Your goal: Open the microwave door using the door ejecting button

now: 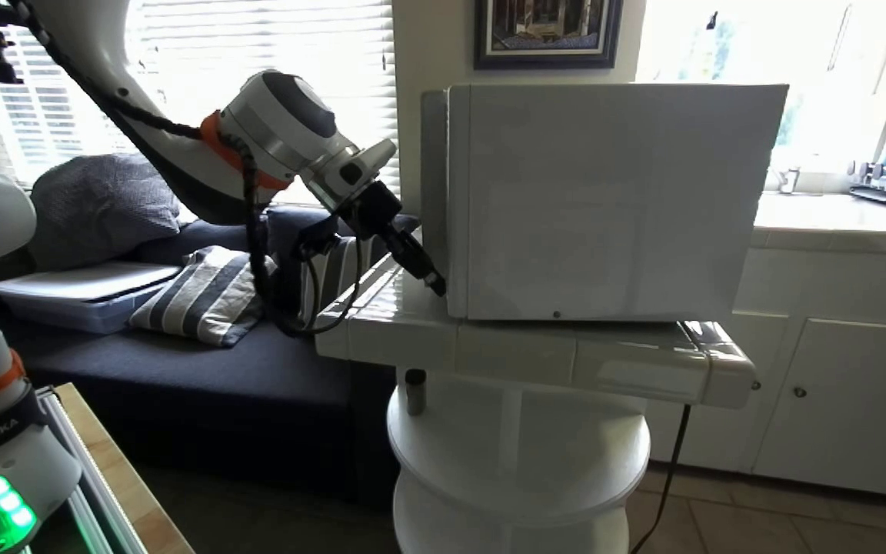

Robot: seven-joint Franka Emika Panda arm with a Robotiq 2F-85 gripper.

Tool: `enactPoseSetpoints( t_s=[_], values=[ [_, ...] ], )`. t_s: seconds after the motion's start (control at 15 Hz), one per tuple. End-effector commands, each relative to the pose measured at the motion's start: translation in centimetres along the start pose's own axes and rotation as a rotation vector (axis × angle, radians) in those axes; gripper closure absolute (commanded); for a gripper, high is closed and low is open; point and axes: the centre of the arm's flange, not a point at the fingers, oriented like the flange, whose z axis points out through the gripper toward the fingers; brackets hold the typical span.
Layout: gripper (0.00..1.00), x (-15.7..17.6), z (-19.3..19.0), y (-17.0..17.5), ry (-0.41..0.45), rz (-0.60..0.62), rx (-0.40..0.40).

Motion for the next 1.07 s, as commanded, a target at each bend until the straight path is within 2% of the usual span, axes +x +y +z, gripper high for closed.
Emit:
enactPoseSetpoints(
  t_s=[0.0, 0.47, 0.8, 1.0],
  values=[
    [1.0, 0.3, -2.0, 2.1, -0.125, -0.037, -0.057],
    [1.0, -0.6, -5.0, 3.3, -0.311, -0.094, -0.012],
    [1.0, 1.5, -10.2, 4.3, -0.454, -0.08, 0.043],
    [1.0, 3.6, -13.3, 5.1, -0.535, -0.06, 0.111]
  ],
)
